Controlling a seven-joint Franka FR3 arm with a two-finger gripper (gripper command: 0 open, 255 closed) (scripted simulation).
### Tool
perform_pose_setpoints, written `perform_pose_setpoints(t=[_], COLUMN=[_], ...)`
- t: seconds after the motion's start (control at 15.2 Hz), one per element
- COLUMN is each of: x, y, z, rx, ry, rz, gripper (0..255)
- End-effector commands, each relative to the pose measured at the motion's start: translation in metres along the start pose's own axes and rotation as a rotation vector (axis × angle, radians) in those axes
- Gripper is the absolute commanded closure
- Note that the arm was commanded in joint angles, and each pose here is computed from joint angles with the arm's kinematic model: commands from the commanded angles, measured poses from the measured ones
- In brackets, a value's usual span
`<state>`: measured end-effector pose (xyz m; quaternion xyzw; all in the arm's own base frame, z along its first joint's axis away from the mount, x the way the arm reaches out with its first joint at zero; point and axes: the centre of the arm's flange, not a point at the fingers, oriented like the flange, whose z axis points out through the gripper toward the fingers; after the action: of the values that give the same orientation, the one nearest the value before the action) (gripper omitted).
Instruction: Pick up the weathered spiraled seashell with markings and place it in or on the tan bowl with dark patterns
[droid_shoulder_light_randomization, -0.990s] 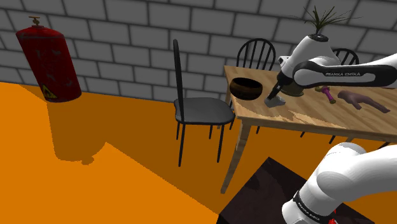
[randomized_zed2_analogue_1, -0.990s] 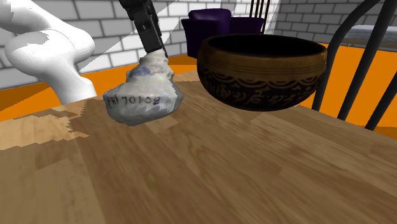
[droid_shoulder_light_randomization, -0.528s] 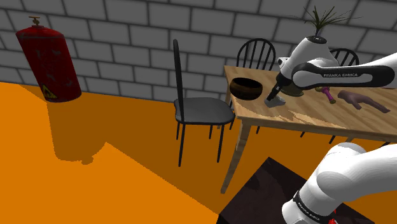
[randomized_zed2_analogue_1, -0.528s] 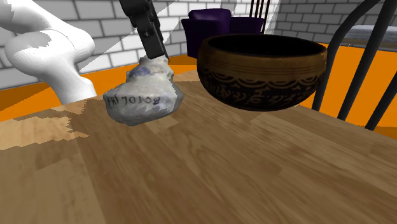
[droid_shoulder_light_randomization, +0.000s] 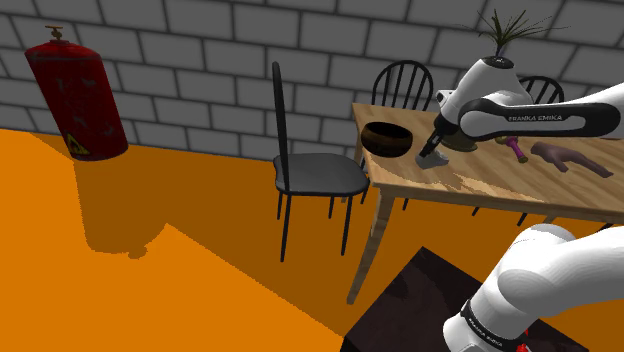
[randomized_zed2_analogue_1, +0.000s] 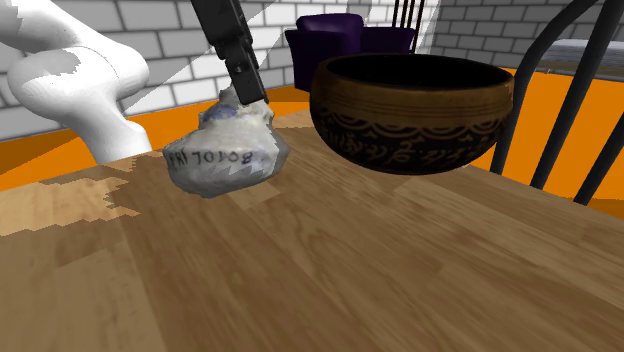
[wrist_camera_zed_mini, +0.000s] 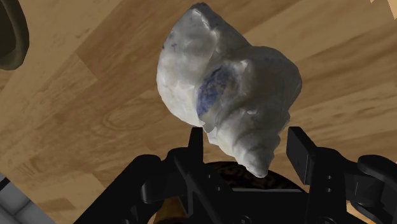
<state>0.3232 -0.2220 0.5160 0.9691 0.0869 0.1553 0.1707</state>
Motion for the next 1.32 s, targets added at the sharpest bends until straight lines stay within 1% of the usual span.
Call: perform_pose_setpoints(t=[0.0,0.2,1.25], x=[0.000,0.000,0.023], y=[0.000,0.000,0.030], z=[0.000,0.001,-0.075], rx=[0.000,0.000,0.000], ry=[-0.001,-0.001,-0.001], rz=[0.001,0.001,0.001], gripper=[255,255,255])
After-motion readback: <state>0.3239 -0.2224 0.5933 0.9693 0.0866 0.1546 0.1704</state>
